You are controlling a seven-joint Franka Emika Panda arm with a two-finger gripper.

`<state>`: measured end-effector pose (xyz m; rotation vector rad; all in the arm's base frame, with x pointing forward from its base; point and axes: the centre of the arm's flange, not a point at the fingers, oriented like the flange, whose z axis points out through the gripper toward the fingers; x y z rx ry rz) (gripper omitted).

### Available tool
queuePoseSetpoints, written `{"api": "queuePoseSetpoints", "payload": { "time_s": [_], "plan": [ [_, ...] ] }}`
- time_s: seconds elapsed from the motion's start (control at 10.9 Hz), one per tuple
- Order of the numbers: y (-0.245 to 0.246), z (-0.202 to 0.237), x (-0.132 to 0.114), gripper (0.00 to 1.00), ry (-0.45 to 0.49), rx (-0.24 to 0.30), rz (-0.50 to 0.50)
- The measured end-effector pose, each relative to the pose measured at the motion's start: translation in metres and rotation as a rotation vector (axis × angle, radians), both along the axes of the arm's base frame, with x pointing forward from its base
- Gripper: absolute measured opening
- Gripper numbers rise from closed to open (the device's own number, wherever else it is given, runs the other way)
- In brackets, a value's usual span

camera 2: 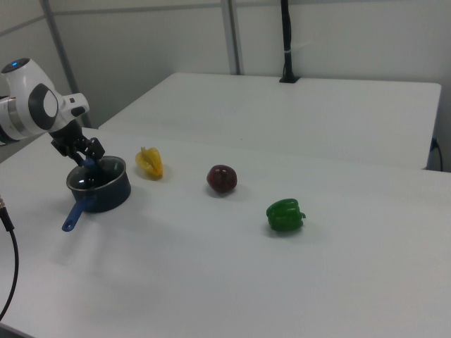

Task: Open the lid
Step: 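Lift the glass lid off the saucepan and carry it beside the apple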

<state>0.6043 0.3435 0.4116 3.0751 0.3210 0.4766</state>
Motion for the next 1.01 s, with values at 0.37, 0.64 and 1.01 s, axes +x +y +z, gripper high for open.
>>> {"api": "queuePoseSetpoints", "payload": {
  "time_s": [0.37,0.64,1.01],
  "plan": [
    [0.001,0.007,0.001,0.62,-0.012,0.005,0.001],
    [0.001,0.01,0.001,0.61,-0.018,0.003,0.003],
    [-0.001,0.043,-0.002,0.61,-0.062,0.036,-0.035]
  ]
}}
